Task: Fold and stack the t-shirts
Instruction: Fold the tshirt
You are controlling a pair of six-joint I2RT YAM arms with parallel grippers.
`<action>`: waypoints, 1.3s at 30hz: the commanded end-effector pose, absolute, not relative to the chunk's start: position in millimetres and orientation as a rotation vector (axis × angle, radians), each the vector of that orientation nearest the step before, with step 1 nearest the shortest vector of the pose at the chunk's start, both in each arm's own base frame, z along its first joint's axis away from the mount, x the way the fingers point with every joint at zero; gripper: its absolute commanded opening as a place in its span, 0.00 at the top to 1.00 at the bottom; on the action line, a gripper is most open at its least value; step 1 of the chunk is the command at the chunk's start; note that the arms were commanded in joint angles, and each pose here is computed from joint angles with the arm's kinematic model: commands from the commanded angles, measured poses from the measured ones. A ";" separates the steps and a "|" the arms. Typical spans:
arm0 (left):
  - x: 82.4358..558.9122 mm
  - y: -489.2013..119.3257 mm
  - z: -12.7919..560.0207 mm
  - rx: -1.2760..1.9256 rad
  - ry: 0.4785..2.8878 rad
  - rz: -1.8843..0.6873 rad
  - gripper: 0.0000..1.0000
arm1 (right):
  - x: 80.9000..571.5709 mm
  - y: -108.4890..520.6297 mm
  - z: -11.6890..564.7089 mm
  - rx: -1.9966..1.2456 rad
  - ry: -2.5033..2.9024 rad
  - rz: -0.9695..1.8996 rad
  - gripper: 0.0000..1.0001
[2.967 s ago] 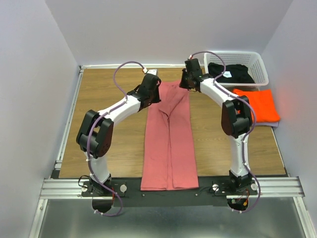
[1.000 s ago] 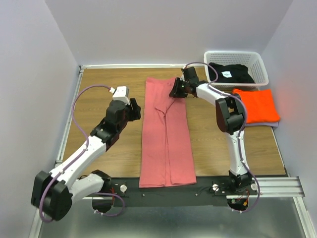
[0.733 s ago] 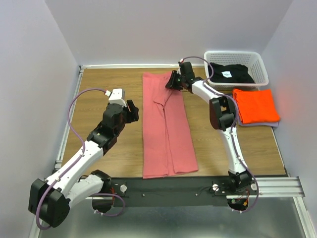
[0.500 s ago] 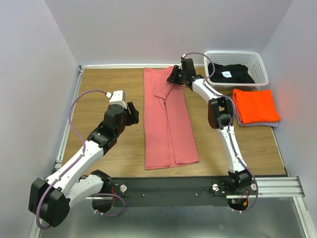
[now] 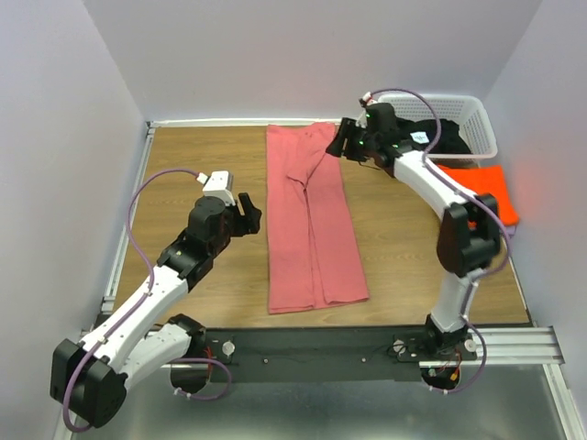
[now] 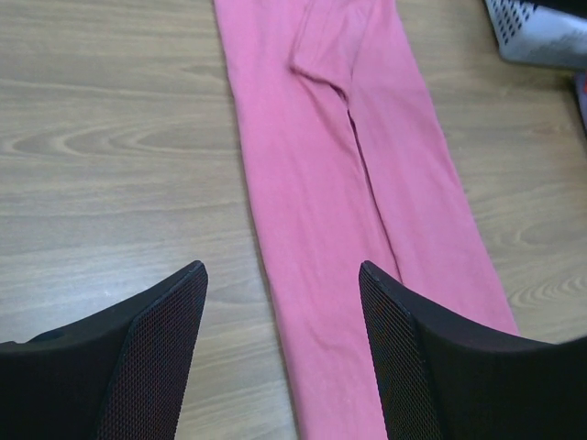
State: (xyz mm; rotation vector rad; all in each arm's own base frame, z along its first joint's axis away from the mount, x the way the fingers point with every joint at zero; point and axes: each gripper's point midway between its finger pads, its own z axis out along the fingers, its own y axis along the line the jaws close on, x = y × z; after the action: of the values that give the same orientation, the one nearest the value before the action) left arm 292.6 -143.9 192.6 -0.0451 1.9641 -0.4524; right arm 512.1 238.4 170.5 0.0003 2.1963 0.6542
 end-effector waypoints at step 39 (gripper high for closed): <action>167.3 -167.1 53.8 -0.234 2.710 -0.624 0.25 | 129.7 160.4 3.2 0.239 3.048 0.810 0.51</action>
State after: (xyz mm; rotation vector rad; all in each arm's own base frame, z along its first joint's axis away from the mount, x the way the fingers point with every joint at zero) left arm 177.0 -167.5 55.9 -0.2253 2.6763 -0.6222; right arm 135.2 164.1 18.1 0.2311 3.0283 0.8523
